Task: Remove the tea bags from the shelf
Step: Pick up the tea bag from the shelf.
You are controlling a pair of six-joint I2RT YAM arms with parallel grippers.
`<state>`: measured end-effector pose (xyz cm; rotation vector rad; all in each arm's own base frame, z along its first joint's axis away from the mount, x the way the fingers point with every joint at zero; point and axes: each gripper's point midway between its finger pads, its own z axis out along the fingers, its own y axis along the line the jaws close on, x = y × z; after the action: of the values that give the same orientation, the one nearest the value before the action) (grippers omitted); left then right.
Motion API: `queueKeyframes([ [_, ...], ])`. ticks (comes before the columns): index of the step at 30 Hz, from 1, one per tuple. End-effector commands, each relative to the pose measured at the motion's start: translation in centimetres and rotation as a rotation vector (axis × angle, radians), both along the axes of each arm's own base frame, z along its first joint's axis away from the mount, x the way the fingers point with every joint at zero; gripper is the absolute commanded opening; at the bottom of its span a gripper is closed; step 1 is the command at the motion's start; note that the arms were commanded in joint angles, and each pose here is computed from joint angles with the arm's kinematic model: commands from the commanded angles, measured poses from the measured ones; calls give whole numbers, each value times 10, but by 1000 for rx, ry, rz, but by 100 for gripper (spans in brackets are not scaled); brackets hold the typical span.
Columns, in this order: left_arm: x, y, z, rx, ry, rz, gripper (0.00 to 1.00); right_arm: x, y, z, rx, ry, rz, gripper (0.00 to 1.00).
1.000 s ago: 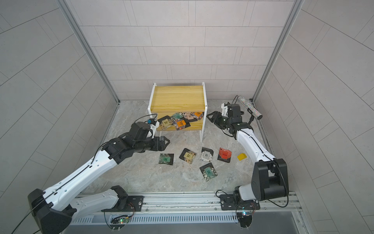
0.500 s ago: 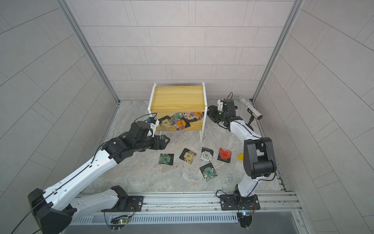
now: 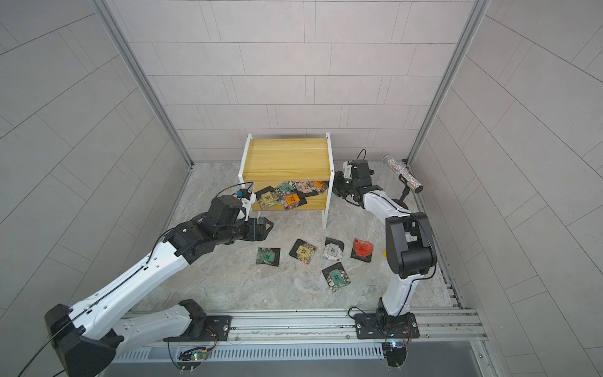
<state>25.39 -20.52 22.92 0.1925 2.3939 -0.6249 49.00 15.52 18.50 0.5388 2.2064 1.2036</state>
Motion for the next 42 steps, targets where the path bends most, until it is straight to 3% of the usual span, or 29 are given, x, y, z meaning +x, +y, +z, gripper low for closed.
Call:
queueKeyframes([
  [1, -3, 5, 6, 6, -20, 7, 84, 6, 2, 6, 2, -28, -1, 34],
  [12, -6, 7, 6, -3, -22, 10, 84, 3, -1, 13, -2, -49, -10, 9],
  [29, -9, 7, 8, -20, -18, 7, 84, -17, -24, 64, -3, -142, -49, 0],
  [42, -13, 5, 9, -31, -16, -6, 84, -56, -85, 80, -26, -174, -187, 0],
])
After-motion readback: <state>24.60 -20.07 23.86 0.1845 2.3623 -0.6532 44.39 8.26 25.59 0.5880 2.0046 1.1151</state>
